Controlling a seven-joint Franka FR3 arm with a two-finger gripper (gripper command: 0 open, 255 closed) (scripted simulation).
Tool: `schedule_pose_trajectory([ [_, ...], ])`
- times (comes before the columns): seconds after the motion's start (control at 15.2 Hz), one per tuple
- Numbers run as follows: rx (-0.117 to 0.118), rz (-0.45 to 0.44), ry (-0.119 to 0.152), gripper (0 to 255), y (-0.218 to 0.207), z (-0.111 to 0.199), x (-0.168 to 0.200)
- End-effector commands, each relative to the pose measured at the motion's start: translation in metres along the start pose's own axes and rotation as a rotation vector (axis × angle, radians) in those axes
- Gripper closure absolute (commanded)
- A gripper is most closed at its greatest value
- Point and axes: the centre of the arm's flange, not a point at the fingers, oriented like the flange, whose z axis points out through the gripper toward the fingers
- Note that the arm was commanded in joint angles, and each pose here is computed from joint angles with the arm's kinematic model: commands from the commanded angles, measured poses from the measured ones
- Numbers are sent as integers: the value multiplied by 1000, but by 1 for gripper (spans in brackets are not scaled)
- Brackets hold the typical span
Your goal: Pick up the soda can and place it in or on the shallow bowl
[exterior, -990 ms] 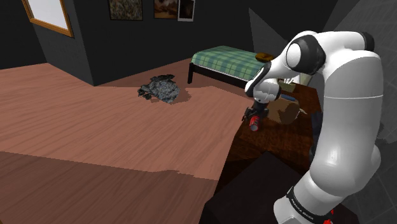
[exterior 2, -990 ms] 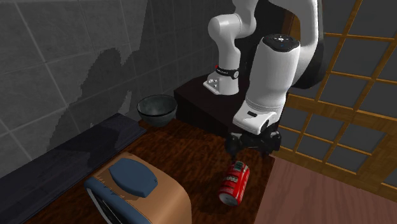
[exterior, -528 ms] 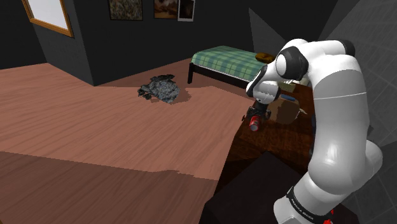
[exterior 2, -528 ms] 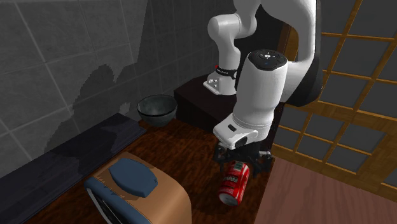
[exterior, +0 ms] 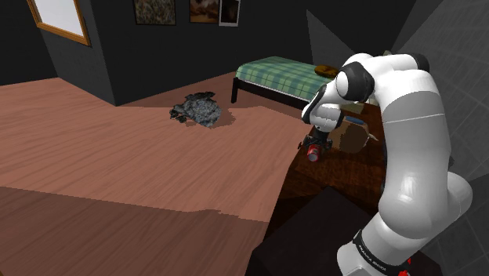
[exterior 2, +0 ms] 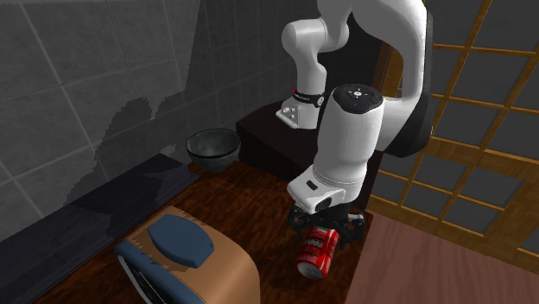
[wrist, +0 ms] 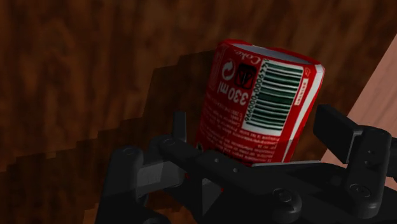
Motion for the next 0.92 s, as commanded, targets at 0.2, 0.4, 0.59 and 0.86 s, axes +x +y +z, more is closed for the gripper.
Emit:
schedule_pose_trajectory([
  [0.2, 0, 0, 0, 0, 0, 0, 0],
  [0.4, 0, 0, 0, 255, 0, 0, 0],
  [0.59, 0, 0, 0, 255, 0, 1, 0],
  [0.86, 0, 0, 0, 255, 0, 0, 0],
])
